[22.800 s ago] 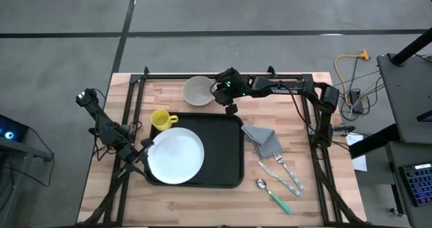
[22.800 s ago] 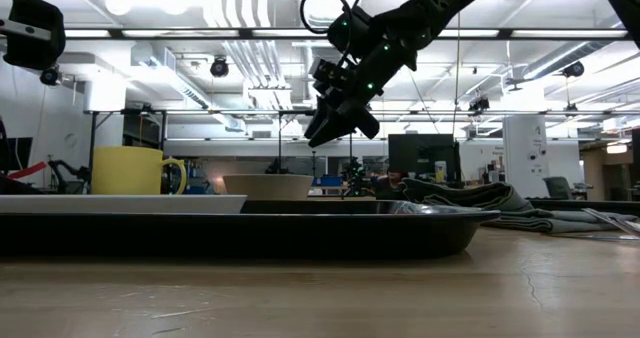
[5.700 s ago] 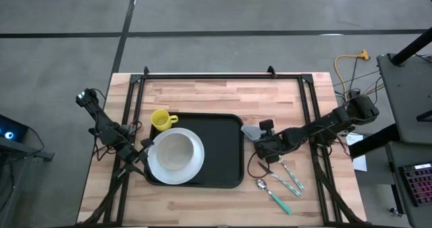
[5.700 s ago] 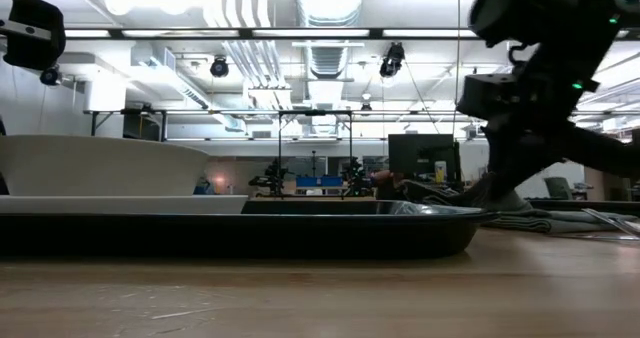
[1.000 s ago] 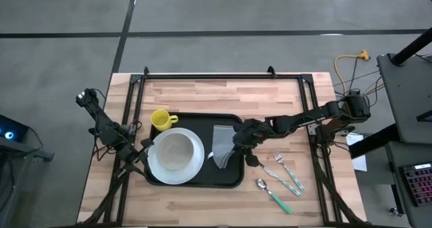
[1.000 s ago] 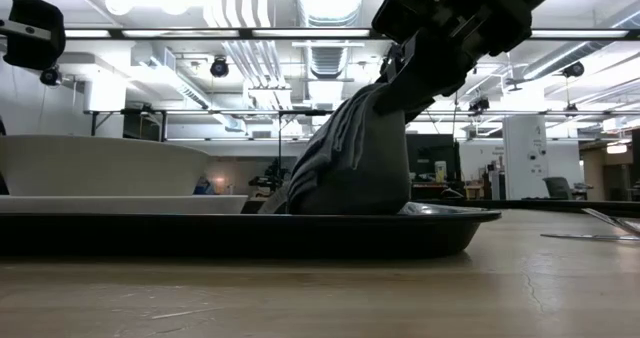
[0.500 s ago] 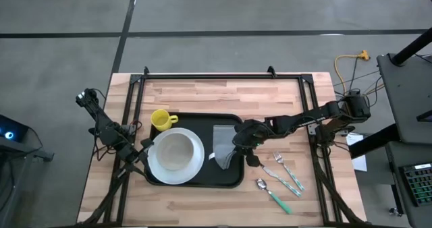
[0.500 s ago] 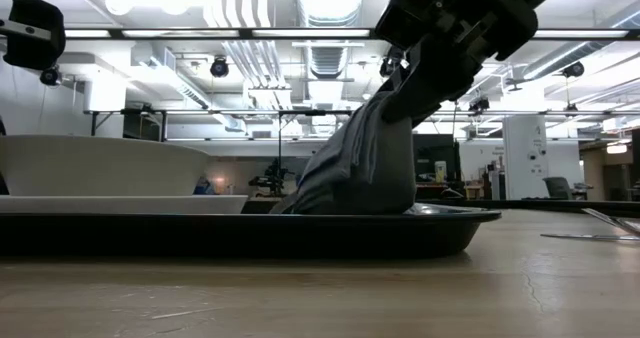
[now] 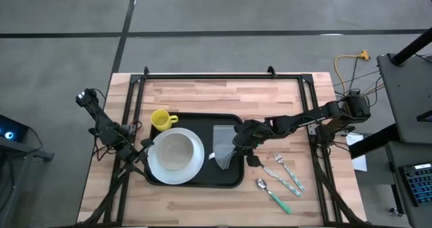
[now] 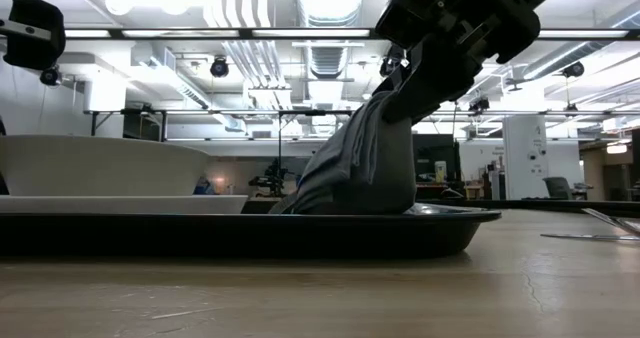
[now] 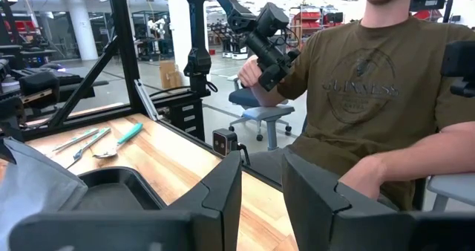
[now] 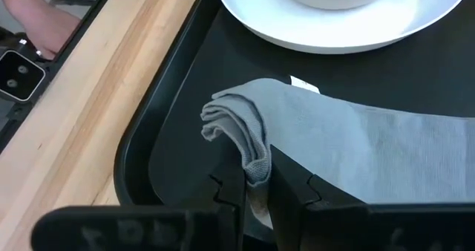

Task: Set up tray
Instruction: Put the gray napkin on the black serving tray to the right of the white plate

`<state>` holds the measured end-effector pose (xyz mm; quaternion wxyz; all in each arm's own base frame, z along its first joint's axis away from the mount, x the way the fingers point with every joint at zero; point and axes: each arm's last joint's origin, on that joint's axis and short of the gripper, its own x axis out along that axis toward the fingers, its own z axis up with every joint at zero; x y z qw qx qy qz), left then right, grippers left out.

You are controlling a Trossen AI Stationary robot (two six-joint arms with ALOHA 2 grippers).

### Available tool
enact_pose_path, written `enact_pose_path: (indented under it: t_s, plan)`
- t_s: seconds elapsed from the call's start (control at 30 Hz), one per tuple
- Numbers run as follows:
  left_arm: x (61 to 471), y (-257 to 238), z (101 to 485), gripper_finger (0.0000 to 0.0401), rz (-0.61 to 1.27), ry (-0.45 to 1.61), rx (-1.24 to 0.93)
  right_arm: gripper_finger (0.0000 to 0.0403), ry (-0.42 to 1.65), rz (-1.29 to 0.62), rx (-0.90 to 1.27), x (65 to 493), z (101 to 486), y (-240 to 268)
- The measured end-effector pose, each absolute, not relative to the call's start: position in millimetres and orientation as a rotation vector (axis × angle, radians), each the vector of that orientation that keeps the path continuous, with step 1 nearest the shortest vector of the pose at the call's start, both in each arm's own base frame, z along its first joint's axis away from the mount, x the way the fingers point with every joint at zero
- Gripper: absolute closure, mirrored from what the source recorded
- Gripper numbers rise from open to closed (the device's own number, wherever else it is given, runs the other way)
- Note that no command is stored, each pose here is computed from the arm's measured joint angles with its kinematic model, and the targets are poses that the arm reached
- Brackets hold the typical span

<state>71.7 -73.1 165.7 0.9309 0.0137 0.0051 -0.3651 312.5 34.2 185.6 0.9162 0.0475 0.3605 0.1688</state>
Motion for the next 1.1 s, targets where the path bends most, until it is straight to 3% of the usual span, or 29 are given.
enact_pose_path:
  t_s: [0.67,1.1]
  plan:
    - [71.7,-73.1,165.7,0.0322,-0.747,0.011,0.028,0.0364,0.750,0.355,0.080,313.7,181.7,35.0]
    - [71.8,-73.1,165.8,0.0322,-0.747,0.010,0.028,0.0239,0.767,0.346,0.126,313.0,182.5,35.4]
